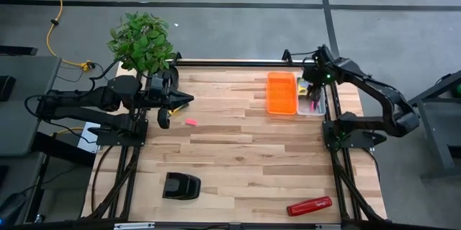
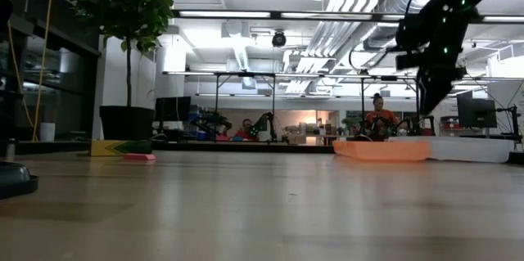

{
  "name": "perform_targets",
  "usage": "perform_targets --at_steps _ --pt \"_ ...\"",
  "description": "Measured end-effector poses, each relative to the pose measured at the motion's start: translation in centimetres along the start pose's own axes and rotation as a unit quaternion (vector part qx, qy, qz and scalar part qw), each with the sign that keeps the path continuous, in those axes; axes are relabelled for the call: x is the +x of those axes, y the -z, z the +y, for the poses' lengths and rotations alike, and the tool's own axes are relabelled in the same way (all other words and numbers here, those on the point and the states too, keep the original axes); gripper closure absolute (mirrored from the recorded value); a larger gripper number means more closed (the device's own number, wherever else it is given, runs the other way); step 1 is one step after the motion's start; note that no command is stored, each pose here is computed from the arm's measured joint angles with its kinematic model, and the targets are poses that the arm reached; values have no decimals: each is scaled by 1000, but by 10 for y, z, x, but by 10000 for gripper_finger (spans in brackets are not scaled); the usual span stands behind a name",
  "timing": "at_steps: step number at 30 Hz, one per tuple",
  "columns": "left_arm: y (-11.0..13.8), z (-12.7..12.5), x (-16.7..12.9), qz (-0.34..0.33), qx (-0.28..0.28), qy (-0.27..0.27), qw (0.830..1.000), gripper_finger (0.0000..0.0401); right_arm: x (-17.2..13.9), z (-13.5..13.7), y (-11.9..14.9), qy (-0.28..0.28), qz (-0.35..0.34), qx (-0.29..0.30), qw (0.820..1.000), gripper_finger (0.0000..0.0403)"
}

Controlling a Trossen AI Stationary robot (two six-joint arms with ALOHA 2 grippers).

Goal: Pack school essentials
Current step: Put the yellow crayon box into the orange supply box

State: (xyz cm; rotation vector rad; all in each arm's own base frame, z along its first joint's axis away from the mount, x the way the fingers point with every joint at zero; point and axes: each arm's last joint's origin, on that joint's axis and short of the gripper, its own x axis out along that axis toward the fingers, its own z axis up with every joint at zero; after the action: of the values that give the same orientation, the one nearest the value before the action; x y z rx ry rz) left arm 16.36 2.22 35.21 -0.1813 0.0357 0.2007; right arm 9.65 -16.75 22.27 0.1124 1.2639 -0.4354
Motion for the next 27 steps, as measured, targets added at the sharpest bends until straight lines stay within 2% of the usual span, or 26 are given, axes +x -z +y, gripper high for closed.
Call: perform_targets --at_steps 5,8,11,14,17,22,25,27 --pt "0 0 0 0 0 0 1000 401 -30 0 -5 17 -29 17 999 232" --pt "0 0 0 0 0 0 1000 401 -41 5 -9 -53 -114 79 989 235" --pt "0 0 0 0 0 0 1000 401 -52 12 -17 -153 -211 134 956 239" --pt "0 0 0 0 0 0 1000 401 -66 23 -31 -209 -278 161 924 242" --pt "0 0 0 -1 0 0 1000 401 -83 41 -49 -239 -346 136 897 242" --pt "-1 0 0 -4 2 1 1000 401 -114 78 -78 -274 -463 94 838 242" --pt "-1 0 0 -4 18 1 1000 400 -129 100 -88 -288 -520 66 801 242" --pt "-1 0 0 -4 21 4 1000 400 -137 114 -90 -291 -544 54 785 243"
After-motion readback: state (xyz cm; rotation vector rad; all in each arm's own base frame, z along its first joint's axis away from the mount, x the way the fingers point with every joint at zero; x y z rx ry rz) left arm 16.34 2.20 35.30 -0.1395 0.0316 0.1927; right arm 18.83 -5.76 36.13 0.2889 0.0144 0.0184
